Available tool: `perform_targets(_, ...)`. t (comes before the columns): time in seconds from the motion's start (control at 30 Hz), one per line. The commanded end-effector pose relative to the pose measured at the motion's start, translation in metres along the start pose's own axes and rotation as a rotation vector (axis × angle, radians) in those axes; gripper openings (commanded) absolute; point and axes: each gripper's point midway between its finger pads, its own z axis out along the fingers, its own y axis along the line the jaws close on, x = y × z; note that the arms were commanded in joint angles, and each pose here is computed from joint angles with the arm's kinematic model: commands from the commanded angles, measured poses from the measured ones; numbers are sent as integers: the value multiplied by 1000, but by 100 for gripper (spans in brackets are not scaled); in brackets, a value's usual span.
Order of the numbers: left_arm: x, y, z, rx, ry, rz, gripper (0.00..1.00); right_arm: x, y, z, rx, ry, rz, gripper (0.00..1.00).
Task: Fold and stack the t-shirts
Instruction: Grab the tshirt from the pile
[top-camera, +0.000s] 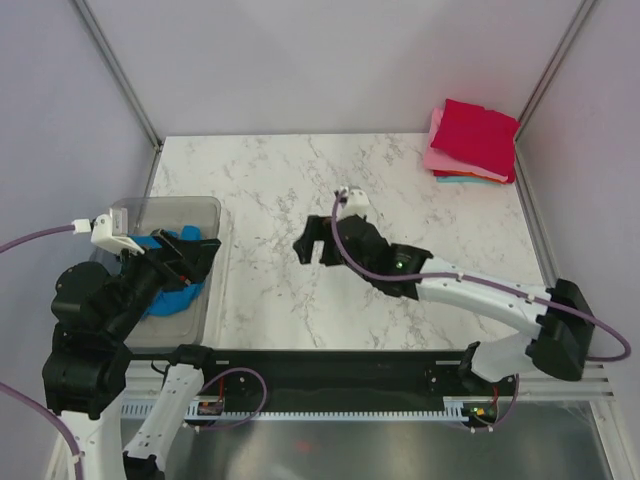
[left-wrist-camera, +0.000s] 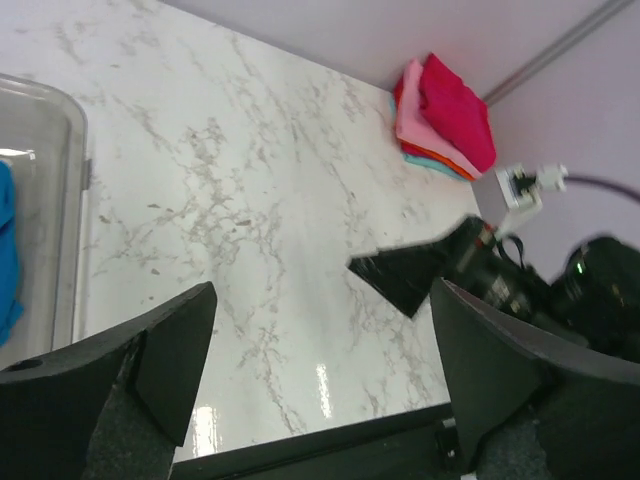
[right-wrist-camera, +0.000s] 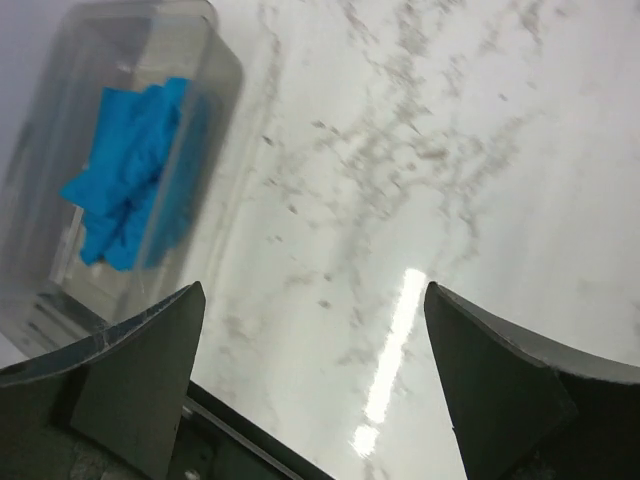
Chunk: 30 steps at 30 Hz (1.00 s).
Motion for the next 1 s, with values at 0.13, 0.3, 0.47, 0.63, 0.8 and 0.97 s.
perform_targets(0.13, -10, 76, 39, -331, -79, 67, 100, 48, -87, -56, 83, -15, -2, 98)
perform_targets(0.3, 23, 158, 89, -694, 177, 133, 100, 94, -117, -61, 88, 70, -3, 98)
perform_targets(0.47, 38, 243, 106, -830, 223, -50, 100, 118, -127, -62, 79, 119, 3, 98)
perform_targets(0.63, 59, 298, 117, -922, 220, -303, 99, 129, -133, -59, 62, 121, 7, 98)
perform_targets(0.8, 78, 326, 112, -1036, 194, -424, 98, 142, -133, -54, 61, 180, -27, 98)
perform_targets(0.97, 98, 350, 91, -1152, 111, -487, 97, 142, -141, -58, 75, 173, -48, 98)
